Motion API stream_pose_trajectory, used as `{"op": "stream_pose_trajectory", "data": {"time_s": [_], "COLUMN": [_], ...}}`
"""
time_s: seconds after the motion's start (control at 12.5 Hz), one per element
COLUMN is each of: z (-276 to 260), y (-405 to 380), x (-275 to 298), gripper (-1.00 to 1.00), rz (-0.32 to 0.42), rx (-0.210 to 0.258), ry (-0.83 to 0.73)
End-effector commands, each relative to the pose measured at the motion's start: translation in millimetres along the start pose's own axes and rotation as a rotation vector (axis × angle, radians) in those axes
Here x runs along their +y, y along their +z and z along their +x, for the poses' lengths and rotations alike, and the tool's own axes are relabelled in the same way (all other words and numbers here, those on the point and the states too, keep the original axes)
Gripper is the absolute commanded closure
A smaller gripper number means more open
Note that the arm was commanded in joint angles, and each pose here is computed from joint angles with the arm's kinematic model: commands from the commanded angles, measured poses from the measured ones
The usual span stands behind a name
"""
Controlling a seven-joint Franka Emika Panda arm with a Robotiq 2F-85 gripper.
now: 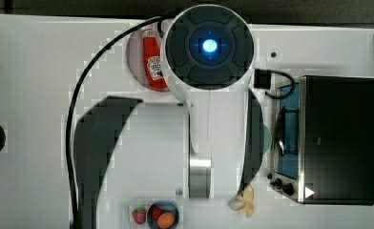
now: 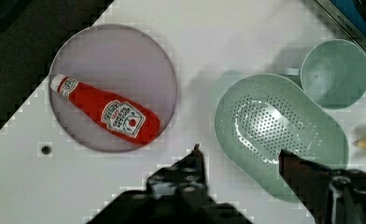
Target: Drag strainer right to left.
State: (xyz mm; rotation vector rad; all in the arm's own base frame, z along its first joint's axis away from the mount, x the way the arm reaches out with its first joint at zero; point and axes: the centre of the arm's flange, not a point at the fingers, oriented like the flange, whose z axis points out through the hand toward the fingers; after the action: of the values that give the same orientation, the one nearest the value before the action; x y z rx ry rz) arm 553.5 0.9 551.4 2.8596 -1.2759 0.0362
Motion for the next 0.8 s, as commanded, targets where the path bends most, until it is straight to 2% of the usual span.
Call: {"op": "stream_pose_trajectory", "data": {"time_s": [0.08,0.24,0.56,0.8], "z": [-102,-101,-94,-82], "y": [-83,-78,-7,72], "x": [151,150,135,115], "gripper": [-0.58,-0.99,-1.00,-1.00], "rz": [0.001,-0.007,-0.085,-0.088], "rx": [-0.007,-0.014,-0.077,-0.071], "ry": [0.054,0.053,0.064,0.113]}}
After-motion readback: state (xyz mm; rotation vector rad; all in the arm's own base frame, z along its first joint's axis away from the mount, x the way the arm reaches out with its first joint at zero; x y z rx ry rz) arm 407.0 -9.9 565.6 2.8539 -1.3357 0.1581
